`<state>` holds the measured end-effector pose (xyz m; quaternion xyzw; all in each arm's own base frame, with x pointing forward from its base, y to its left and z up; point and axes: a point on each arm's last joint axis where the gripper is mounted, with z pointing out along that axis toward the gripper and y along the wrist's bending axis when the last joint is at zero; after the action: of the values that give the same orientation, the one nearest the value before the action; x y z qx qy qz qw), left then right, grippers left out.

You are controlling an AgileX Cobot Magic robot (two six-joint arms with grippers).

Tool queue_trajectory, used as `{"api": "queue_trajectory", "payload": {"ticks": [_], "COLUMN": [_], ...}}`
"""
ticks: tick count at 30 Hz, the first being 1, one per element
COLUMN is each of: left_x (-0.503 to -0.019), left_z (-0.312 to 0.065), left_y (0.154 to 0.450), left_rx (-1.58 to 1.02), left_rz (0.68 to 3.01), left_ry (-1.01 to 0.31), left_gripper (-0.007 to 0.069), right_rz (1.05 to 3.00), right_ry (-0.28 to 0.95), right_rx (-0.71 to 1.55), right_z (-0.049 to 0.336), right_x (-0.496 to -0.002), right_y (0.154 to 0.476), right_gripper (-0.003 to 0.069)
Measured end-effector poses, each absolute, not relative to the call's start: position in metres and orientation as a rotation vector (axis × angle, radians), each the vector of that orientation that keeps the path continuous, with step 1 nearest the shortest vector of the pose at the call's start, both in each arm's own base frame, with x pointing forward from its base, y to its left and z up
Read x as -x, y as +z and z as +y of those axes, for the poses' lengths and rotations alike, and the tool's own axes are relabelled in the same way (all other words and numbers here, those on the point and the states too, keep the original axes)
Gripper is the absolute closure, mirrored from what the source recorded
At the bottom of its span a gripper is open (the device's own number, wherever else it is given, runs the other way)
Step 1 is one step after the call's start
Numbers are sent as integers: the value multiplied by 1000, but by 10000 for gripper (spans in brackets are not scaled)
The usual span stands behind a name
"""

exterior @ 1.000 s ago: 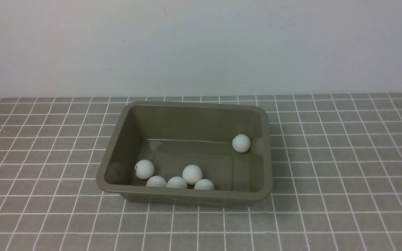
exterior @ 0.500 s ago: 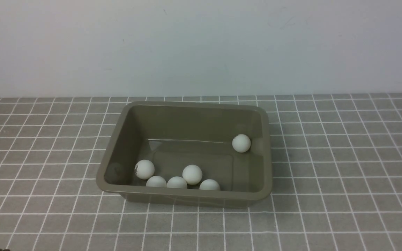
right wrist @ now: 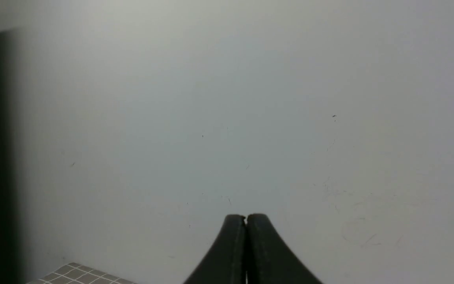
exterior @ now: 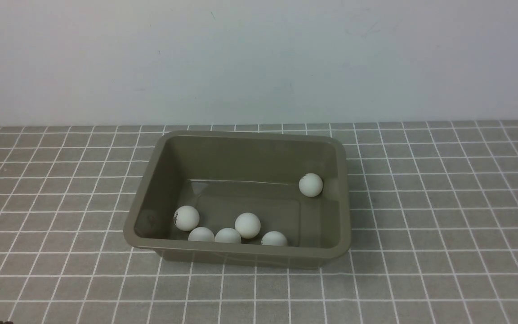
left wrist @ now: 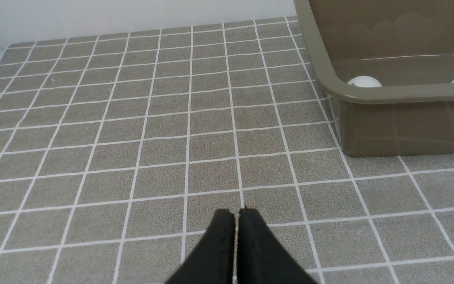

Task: Put the table tennis balls into the box on the grey coffee tablecloth.

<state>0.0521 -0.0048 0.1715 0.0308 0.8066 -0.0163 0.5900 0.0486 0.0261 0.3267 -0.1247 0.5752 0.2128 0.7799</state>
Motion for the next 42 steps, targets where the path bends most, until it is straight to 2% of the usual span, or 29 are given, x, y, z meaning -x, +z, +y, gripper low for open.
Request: {"api": "queue_trajectory", "payload": {"ticks": [12,18,21,22,26,28,30,42], "left_x": [-52,-52,-52,-52,-52,-52,-52,-52], "left_z": [-5,-5,-5,-5,-5,-5,-5,-5], "left_y": [171,171,171,171,171,171,171,172], "left_rx": [-72,-72,-72,-72,-72,-72,-72,-72], "left_rz": [1878,1878,1878,1878,1878,1878,1878,1877], "left_ry": [-38,-38,-38,-38,-38,-38,-38,-38], "left_gripper": [630,630,630,630,630,630,630,630], "right_rz": [1345,1422,1519,1528,1701,1786,1840,1790], "right_ry": [424,362,223,214,65,15,2,2], "right_rx": [274,330,270,263,131,79,61,39], "right_z": [25,26,18,17,6,3,2,1], "right_x": [-52,-53,-55,-55,-55,-53,-53,-54], "right_y": [318,306,281,279,228,193,178,181], "right_gripper": [673,673,673,673,673,673,673,673]}}
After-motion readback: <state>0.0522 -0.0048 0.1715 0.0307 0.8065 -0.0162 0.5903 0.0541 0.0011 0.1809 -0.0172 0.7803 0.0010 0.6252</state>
